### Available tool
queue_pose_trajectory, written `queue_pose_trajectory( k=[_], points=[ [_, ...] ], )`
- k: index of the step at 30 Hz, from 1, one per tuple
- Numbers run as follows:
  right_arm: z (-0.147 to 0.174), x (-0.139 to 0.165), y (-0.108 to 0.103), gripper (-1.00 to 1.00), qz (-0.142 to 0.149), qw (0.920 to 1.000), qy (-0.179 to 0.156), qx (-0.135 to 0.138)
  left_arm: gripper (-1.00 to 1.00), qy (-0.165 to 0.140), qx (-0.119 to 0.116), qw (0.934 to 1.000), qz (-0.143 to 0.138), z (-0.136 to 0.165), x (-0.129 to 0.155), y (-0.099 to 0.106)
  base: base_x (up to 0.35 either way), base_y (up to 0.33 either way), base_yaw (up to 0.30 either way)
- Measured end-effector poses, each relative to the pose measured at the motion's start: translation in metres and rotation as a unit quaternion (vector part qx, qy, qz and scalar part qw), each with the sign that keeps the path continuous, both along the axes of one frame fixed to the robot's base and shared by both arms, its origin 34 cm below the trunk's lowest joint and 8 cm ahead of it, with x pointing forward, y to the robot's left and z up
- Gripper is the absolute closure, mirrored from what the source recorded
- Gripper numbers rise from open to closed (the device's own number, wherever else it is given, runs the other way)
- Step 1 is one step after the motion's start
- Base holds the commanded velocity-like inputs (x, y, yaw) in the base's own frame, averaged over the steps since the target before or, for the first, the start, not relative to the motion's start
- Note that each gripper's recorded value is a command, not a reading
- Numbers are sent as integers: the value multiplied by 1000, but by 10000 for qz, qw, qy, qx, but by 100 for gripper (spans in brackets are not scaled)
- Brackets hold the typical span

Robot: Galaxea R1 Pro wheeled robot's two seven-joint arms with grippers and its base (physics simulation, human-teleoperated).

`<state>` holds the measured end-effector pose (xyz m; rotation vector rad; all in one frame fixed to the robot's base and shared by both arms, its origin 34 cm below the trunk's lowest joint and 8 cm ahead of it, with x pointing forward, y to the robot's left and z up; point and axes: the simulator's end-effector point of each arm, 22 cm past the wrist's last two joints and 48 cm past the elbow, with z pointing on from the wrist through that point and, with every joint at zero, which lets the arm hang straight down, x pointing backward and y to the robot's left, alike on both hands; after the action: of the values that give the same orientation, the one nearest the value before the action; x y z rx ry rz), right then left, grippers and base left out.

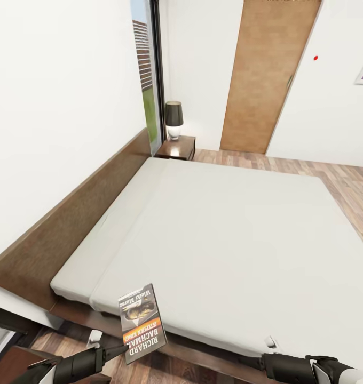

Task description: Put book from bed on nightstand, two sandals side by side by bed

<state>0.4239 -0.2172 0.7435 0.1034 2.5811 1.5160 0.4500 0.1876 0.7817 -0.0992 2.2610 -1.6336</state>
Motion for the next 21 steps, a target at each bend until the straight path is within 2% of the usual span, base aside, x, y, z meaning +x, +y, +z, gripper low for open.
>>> queue_pose_trajectory(
  k=[21],
  points=[
    [11,9,1,-100,3,9999,-169,7,100,-162,1,9999,5,11,7,0,0,0,0]
  ],
)
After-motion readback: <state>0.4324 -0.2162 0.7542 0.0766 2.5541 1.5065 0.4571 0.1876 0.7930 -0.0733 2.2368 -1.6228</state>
